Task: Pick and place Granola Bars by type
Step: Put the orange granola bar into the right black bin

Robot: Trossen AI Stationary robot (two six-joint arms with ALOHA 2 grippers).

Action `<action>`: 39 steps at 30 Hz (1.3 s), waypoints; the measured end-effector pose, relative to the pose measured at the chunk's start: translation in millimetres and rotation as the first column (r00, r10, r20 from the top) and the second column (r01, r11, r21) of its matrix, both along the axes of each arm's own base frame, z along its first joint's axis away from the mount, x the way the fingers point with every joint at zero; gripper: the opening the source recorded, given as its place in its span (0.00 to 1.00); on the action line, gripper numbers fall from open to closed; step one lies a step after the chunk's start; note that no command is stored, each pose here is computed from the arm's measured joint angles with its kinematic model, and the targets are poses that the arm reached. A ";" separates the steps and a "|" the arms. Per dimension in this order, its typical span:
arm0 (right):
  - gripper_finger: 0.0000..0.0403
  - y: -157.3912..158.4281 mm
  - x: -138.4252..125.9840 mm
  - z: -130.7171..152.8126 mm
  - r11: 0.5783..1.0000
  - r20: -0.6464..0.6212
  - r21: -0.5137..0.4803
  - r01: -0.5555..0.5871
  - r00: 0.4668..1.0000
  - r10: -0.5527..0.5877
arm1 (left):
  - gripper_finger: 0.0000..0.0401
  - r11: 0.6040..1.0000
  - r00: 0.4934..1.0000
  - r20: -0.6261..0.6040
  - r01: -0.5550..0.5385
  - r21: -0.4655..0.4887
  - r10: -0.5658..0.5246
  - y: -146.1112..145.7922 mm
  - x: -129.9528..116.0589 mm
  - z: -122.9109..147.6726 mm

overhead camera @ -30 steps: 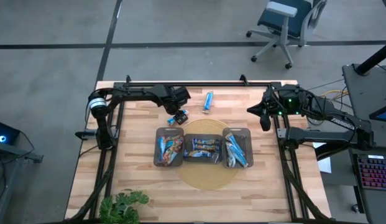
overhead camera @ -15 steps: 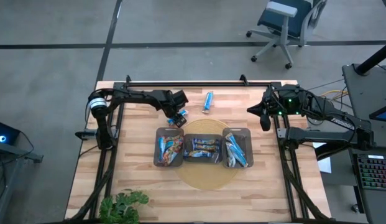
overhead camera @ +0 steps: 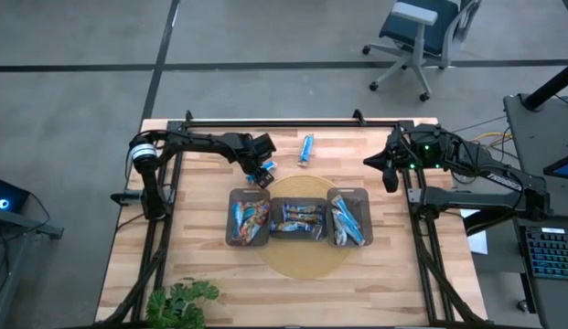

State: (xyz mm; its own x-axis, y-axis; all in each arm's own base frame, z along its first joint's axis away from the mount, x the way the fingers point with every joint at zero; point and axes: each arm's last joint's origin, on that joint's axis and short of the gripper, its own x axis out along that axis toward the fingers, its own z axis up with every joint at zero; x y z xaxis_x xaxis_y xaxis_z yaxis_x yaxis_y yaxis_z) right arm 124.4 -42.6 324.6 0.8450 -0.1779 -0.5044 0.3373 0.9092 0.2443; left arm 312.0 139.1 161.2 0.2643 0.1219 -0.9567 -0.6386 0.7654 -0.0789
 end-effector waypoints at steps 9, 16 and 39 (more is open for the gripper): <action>0.02 0.0 0.0 0.0 1.000 0.002 0.013 0.008 1.000 -0.008 | 0.42 1.000 1.000 0.004 -0.004 -0.014 0.004 0.7 -0.2 0.4; 0.02 0.0 0.1 0.0 1.000 0.003 0.016 0.009 1.000 -0.009 | 0.42 1.000 0.999 0.025 -0.022 -0.010 0.023 3.7 2.8 4.8; 0.02 0.0 0.0 0.0 1.000 0.003 0.014 0.007 1.000 -0.008 | 0.42 0.999 0.991 0.129 0.031 -0.028 -0.027 10.8 9.2 10.7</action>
State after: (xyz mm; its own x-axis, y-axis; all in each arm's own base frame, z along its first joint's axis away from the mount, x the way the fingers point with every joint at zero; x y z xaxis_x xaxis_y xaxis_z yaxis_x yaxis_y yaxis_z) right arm 124.4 -42.6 324.6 0.8450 -0.1774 -0.5045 0.3434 0.9032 0.2575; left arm 321.2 149.9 171.9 0.3882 0.0838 -0.9177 -0.5992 0.7795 -0.1823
